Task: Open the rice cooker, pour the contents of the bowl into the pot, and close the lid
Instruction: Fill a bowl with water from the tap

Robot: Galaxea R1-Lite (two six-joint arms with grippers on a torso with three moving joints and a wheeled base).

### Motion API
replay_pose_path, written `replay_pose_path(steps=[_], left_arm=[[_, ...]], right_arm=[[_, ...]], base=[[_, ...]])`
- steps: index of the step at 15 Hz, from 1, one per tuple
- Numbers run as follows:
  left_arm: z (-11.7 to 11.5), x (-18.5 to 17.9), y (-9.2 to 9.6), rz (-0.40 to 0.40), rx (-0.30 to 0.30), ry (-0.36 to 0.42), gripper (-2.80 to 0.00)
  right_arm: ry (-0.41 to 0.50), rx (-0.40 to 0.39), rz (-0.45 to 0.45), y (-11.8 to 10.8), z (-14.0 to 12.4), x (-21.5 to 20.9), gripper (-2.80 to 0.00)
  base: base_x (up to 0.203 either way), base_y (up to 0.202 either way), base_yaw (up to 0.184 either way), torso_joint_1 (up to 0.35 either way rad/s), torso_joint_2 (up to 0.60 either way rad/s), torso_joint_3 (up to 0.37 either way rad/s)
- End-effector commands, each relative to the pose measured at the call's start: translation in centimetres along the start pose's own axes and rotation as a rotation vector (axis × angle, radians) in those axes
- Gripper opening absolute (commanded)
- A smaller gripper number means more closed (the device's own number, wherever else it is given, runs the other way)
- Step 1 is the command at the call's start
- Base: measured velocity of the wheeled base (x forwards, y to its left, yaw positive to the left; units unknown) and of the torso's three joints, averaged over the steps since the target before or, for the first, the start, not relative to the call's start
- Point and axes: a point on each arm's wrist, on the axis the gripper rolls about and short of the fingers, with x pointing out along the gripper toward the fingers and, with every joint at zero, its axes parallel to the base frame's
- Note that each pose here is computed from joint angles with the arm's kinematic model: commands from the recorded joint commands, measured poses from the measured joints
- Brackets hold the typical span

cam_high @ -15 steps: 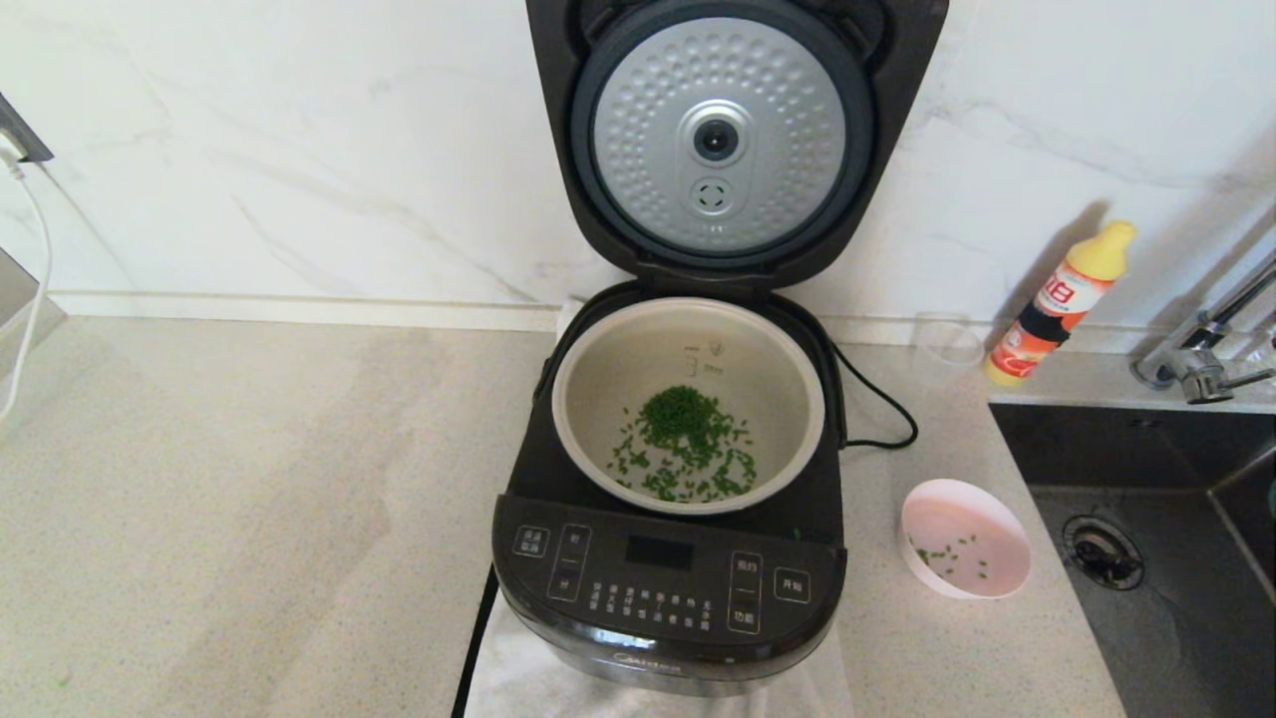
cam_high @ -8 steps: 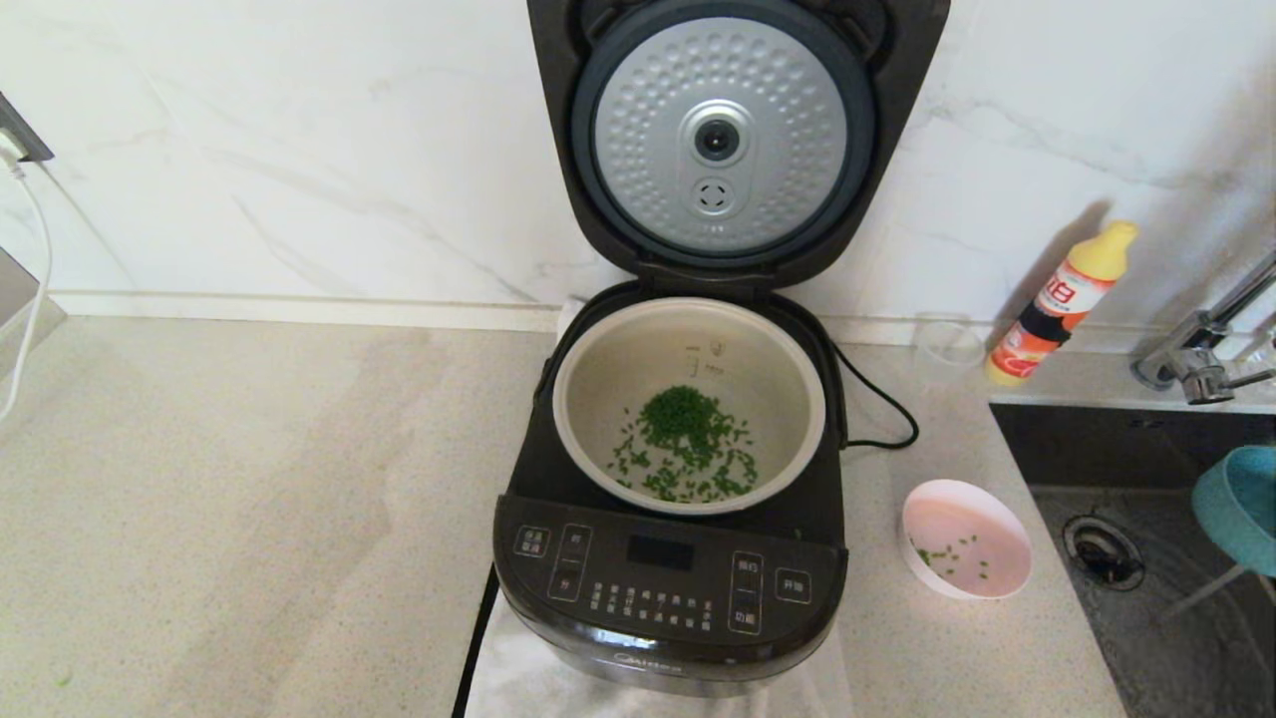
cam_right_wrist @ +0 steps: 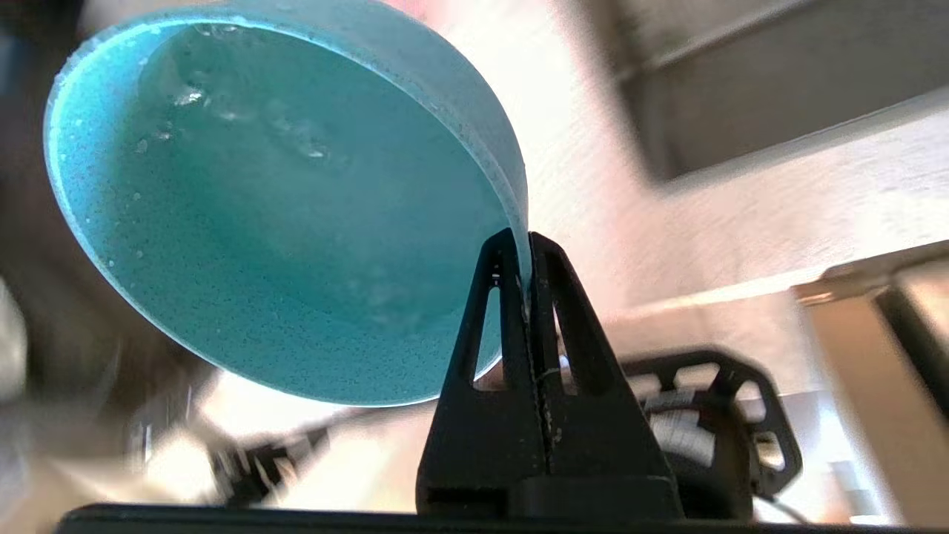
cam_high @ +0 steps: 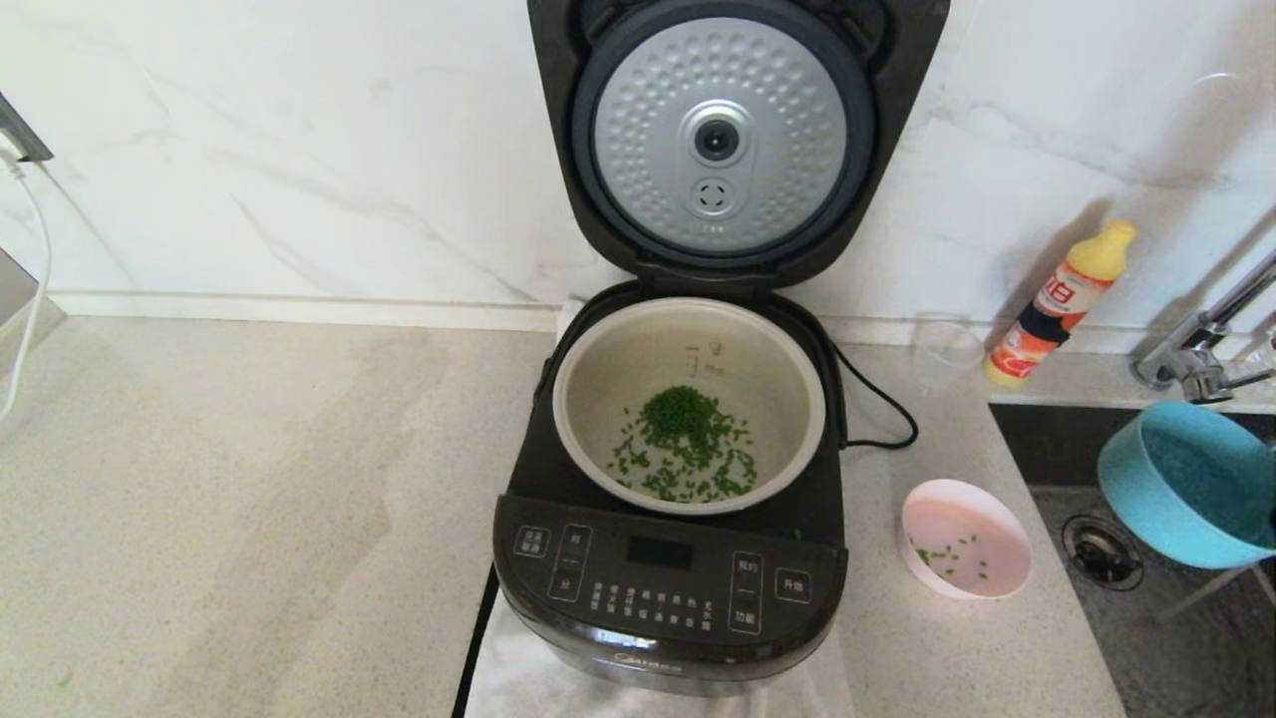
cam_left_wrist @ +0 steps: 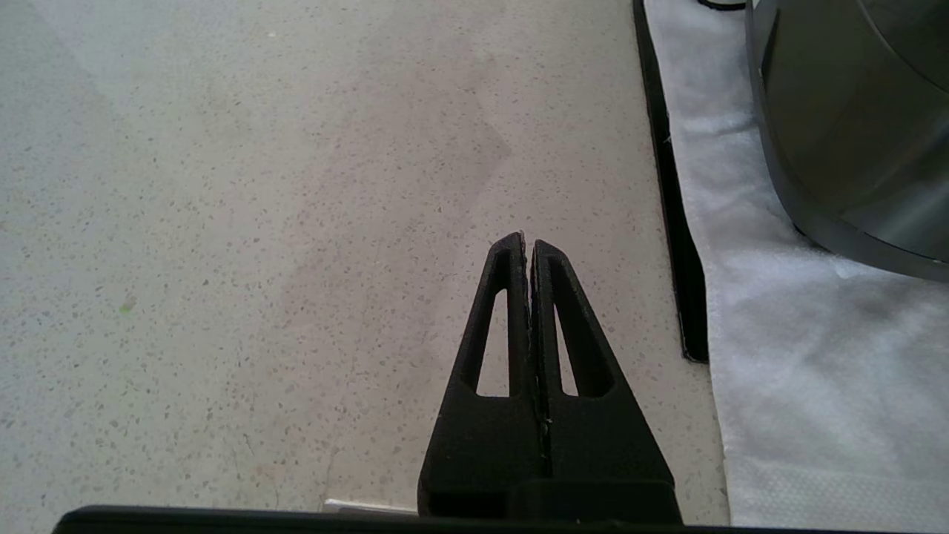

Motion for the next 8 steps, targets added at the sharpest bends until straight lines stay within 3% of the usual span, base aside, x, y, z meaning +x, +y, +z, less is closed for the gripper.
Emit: replay_pose_path(steps=[1, 3, 8], left_arm=[[-0.3, 0.1, 0.0, 0.001, -0.001, 0.009, -2.80], [-0.3, 0.1, 0.0, 0.001, -0.001, 0.009, -2.80], [-0.3, 0.1, 0.0, 0.001, -0.001, 0.009, -2.80]], right_arm=[[0.006, -0.130, 0.047, 2.9, -2.2, -2.0, -2.80], [0.015, -0.215, 0.084, 5.2, -3.3, -3.3, -2.80], [0.059, -0.331, 0.170, 9.4, -5.0, -5.2, -2.80]], base=[[0.000, 0.000, 0.000, 0.000, 0.00, 0.000], [0.000, 0.000, 0.000, 0.000, 0.00, 0.000], [0.000, 0.000, 0.000, 0.000, 0.00, 0.000]])
